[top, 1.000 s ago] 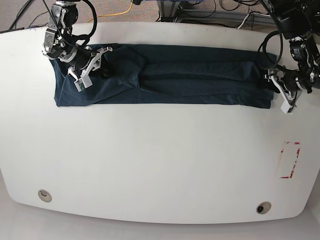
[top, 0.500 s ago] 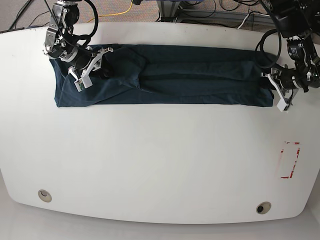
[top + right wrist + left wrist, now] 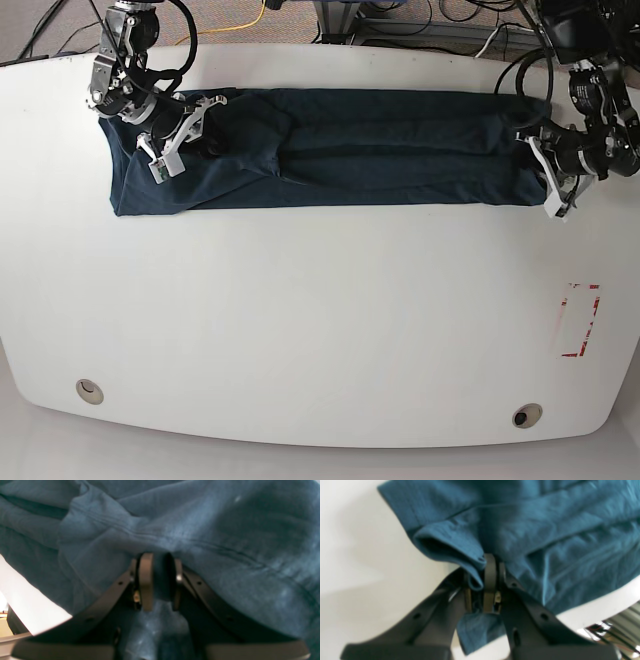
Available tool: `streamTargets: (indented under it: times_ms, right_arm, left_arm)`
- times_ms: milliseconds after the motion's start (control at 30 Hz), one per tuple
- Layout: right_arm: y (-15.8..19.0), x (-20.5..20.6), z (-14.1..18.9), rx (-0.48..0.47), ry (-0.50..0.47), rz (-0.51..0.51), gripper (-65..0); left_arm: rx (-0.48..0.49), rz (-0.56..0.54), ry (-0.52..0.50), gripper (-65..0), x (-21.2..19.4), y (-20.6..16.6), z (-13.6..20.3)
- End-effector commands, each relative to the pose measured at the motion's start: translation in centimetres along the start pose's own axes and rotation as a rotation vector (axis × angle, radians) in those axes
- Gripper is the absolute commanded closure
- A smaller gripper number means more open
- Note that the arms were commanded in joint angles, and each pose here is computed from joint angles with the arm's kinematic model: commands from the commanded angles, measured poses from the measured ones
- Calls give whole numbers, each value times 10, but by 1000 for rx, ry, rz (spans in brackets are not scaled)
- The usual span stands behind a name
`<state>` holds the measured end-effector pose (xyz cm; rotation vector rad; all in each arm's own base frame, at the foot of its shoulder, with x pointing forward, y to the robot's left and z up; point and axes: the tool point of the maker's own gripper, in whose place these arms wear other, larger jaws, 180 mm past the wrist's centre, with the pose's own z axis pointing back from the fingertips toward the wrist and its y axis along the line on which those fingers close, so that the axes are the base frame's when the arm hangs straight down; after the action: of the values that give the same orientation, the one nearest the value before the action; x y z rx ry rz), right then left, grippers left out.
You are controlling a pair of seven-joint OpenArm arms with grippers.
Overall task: Layout the t-shirt on the table in an organized manner, then fold the t-shirt properly
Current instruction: 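Grasp the t-shirt's end nearest the left gripper with the left gripper, then fold the grasped end with the left gripper toward the right gripper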
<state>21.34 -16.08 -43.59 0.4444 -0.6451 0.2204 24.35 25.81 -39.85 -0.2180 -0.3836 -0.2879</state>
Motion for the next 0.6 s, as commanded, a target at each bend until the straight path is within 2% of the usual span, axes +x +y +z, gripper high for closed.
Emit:
streamTargets:
  times_ms: [0, 133, 300, 567]
  right_arm:
    - [-11, -32, 3, -61, 153, 18, -116]
    - [-11, -32, 3, -61, 153, 18, -116]
    - [-11, -31, 3, -61, 151, 17, -116]
    - [-12, -25, 1, -61, 139, 20, -116]
  left_arm:
    - [19, -98, -53, -24, 24, -8, 12]
    - [3, -247, -45, -24, 36, -36, 12]
    - [-33, -370, -54, -24, 47, -69, 11]
    - [-154, -420, -91, -24, 57, -127, -7]
